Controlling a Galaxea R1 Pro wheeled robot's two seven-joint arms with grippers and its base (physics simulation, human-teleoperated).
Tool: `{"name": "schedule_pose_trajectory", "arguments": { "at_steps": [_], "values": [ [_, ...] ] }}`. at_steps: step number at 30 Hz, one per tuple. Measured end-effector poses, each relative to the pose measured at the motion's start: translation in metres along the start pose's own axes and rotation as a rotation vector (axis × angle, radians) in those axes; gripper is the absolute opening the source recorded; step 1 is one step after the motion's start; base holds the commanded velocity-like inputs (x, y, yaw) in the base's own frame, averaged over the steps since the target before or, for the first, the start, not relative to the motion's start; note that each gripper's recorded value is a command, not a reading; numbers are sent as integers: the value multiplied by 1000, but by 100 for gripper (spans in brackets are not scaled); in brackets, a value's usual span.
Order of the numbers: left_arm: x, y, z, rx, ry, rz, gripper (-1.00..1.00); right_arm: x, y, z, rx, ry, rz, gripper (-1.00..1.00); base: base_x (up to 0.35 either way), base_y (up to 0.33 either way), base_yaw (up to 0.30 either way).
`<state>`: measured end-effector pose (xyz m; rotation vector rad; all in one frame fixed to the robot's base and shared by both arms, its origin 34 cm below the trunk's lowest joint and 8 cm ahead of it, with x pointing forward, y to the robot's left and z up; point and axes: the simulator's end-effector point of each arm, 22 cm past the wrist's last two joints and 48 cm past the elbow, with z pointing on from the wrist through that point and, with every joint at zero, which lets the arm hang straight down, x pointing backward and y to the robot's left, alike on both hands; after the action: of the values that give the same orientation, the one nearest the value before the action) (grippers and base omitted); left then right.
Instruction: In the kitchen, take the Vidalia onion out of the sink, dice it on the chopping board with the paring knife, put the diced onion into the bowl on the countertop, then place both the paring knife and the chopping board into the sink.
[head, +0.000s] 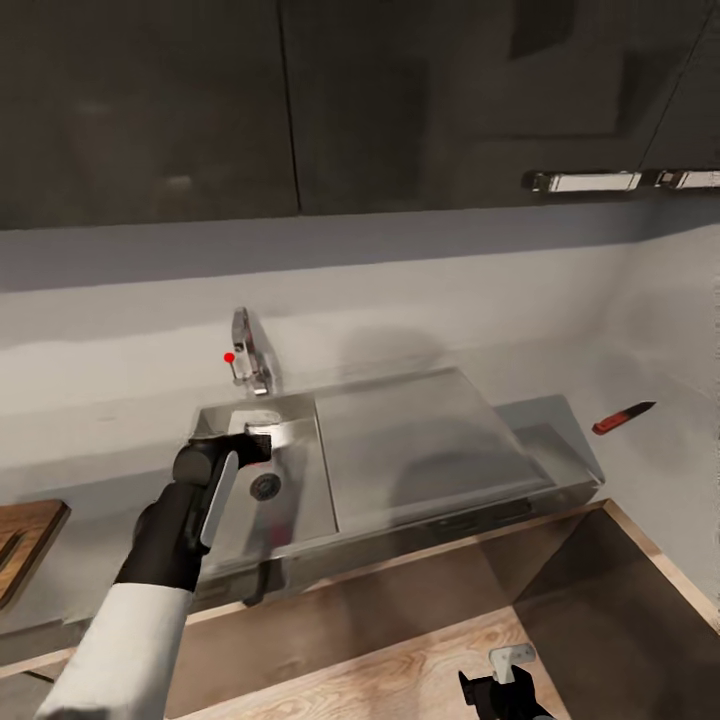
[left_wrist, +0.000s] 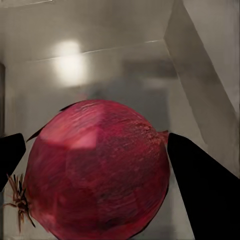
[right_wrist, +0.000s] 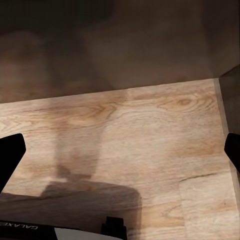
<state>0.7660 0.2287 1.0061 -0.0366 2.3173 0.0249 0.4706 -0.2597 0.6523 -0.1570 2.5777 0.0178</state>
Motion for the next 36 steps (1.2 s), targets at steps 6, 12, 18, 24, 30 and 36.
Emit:
{"name": "schedule_pose_trajectory", "arguments": {
  "at_steps": [6, 12, 18, 24, 30, 36],
  "values": [
    [0, -17, -19, 22, -42, 48, -100, -5, 0, -1, 0, -9, 0, 100, 0, 172, -37],
    [-4, -20, -26, 25, -58, 56, -100, -9, 0, -2, 1, -19, 0, 100, 0, 303, -3],
    [-8, -20, -30, 24, -65, 56, -100, -14, 0, -3, 1, -29, 0, 100, 0, 315, 0],
    [-10, -20, -33, 26, -68, 55, -100, -19, 1, -5, 1, -38, -1, 100, -67, 313, 29],
    [-14, -20, -37, 25, -77, 55, -100, -23, 0, -6, 1, -47, -1, 100, -196, 275, 98],
    [-18, -20, -42, 25, -87, 55, -100, -28, 0, -7, 3, -57, -2, 100, -239, 245, 115]
  ]
}}
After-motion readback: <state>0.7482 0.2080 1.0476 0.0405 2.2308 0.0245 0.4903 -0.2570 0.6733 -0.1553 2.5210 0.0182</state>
